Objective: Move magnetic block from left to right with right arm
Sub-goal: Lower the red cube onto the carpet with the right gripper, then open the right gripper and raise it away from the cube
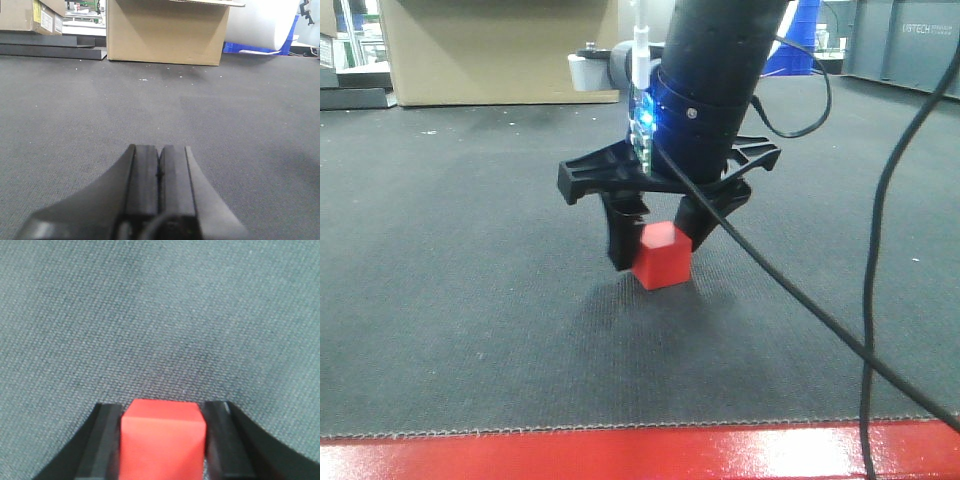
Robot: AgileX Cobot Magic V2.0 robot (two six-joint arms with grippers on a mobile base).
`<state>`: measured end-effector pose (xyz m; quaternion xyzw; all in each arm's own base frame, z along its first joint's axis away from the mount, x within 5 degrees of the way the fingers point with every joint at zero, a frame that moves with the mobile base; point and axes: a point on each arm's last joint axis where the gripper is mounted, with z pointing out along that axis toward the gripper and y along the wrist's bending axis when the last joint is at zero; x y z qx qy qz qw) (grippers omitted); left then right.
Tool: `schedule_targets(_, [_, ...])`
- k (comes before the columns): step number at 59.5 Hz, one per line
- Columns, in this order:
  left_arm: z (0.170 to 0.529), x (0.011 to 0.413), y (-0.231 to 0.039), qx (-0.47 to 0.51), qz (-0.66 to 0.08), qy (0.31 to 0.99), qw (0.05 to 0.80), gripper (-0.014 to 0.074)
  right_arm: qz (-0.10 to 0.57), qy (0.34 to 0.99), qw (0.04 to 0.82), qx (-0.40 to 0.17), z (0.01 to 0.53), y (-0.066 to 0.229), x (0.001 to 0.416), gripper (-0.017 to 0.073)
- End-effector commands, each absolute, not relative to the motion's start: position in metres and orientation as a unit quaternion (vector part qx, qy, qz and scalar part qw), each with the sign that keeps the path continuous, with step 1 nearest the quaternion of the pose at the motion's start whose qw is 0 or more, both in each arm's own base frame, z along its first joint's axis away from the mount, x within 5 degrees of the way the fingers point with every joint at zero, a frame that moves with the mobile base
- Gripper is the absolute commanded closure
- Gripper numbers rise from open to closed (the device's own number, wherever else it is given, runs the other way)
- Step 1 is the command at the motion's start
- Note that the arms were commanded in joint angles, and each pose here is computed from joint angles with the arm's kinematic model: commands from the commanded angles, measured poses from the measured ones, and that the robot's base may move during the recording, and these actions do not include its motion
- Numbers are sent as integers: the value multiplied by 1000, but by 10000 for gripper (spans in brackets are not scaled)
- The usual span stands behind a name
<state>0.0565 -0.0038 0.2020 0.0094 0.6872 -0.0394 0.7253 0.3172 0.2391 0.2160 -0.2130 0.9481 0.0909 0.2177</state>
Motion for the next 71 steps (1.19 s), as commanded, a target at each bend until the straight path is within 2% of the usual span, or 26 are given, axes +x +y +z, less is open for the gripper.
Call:
schedule_targets(1, [207, 55, -4, 9, -46, 653, 756, 709, 112, 933, 269, -212, 253, 239, 320, -92])
schedule_targets(12, [207, 55, -4, 9, -46, 653, 756, 710, 115, 931, 277, -210, 281, 237, 319, -67])
schedule_targets(17, [207, 55, -4, 9, -46, 653, 756, 710, 124, 923, 298, -208, 302, 231, 311, -27])
schedule_targets(24, [207, 55, -4, 9, -46, 653, 756, 710, 139, 911, 330, -205, 329, 220, 296, 130])
schedule_targets(31, [207, 55, -4, 9, -46, 653, 756, 710, 155, 895, 366, -202, 351, 205, 276, 336])
schedule_targets(39, [207, 55, -4, 9, -46, 653, 756, 710, 173, 876, 405, -198, 364, 185, 249, 471])
schedule_targets(43, [207, 55, -4, 9, -46, 653, 756, 710, 179, 869, 418, -197, 362, 175, 235, 492])
schedule_targets(71, [207, 55, -4, 9, -46, 653, 756, 710, 236, 788, 539, -180, 323, 90, 121, 490])
